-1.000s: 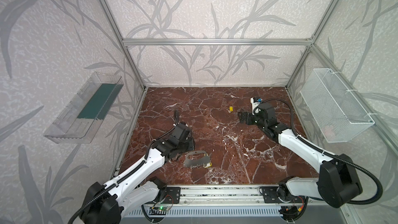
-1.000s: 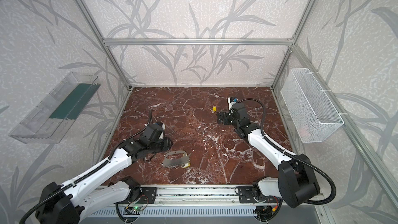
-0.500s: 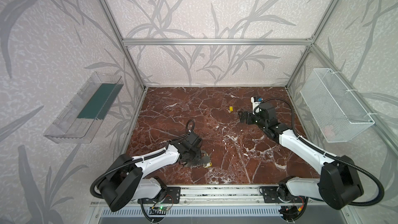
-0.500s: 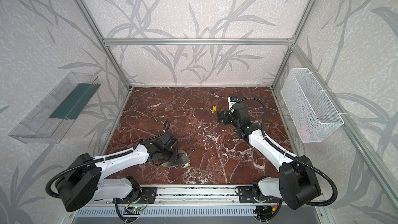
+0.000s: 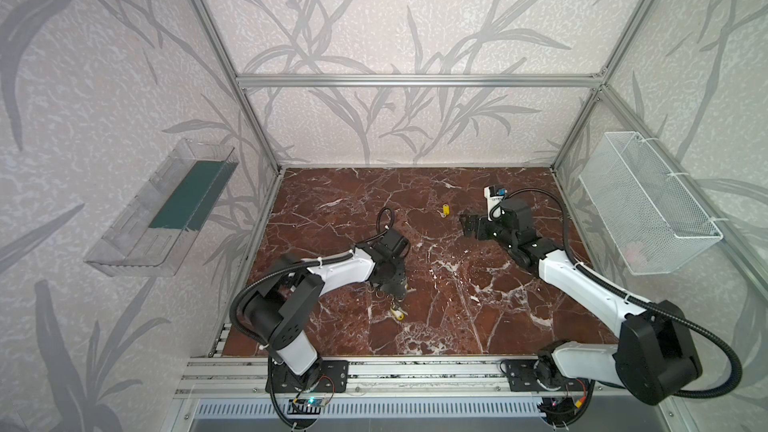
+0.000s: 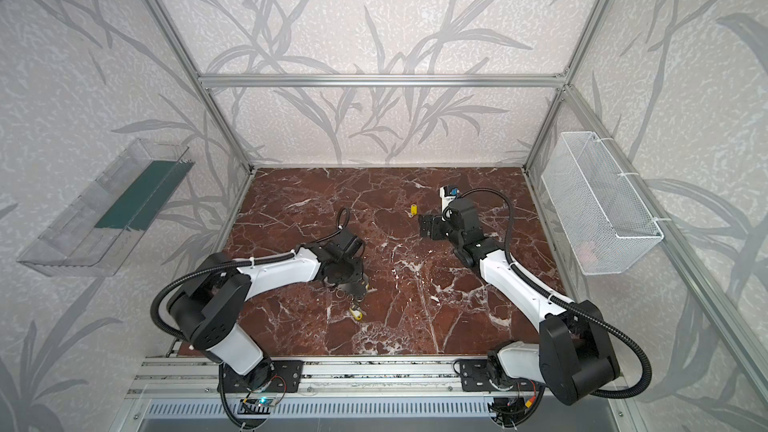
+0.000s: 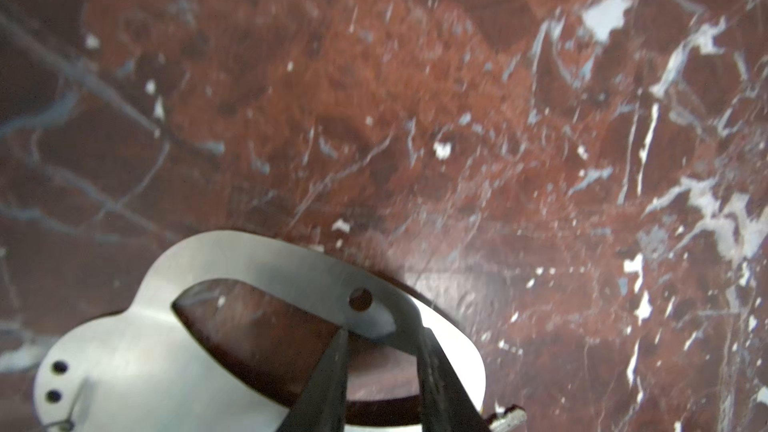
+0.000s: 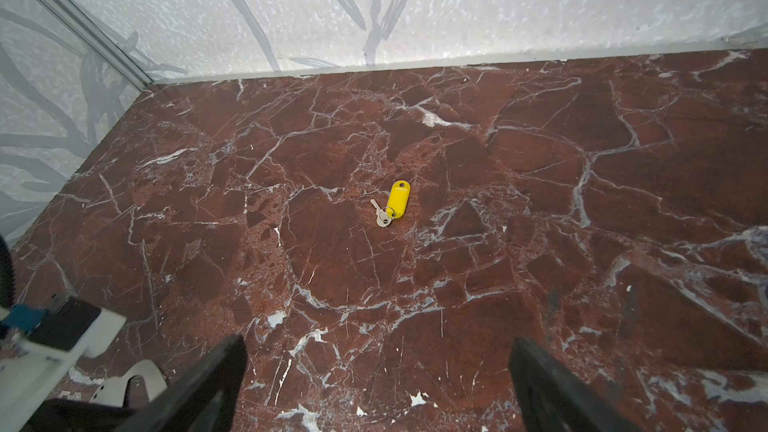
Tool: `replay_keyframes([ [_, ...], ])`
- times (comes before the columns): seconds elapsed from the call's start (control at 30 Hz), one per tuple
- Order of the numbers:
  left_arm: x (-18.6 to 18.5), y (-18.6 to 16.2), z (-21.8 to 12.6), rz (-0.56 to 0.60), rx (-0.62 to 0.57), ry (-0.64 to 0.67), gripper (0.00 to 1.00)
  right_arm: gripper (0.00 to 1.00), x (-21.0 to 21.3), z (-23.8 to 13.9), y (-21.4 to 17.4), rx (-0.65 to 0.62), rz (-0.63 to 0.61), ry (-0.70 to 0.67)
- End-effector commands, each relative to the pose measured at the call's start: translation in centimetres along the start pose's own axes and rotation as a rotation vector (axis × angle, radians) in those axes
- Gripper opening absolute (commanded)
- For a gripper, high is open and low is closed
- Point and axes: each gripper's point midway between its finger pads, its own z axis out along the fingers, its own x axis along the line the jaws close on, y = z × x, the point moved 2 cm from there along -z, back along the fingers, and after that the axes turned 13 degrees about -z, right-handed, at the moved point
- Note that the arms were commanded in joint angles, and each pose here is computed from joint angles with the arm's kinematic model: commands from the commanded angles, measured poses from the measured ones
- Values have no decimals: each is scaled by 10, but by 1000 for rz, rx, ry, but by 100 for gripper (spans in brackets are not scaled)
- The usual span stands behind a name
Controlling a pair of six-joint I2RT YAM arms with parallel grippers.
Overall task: Put the keys on the keyring
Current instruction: 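Grasp the edge of the silver keyring plate with the left gripper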
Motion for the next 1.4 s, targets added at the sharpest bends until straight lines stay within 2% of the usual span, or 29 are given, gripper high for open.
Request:
replay_keyframes([
  [0.0,11,18,19,-8,0,53,31,99,0,-4,5,-26,-16,-5],
  [0.1,4,37,20,-43,17,19,31,99,0,-4,4,-16,-23,-2],
  [0.27,-3,52,-7,-28,-32,10,37,99,2,-4,4,1,-50,2],
  [0.4,7,45,-31,-34,-52,3,40,99,-4,-2,6,12,-19,-40],
  [0.6,37,17,-51,-43,-48,-13,40,99,19,-12,17,-91,-64,105],
  [0.83,55,-10,-44,-13,-10,-42,33,99,28,-6,15,-56,-61,158],
  [1.37,42,-2,-15,-17,62,-85,31,99,31,-10,16,-60,-69,170],
])
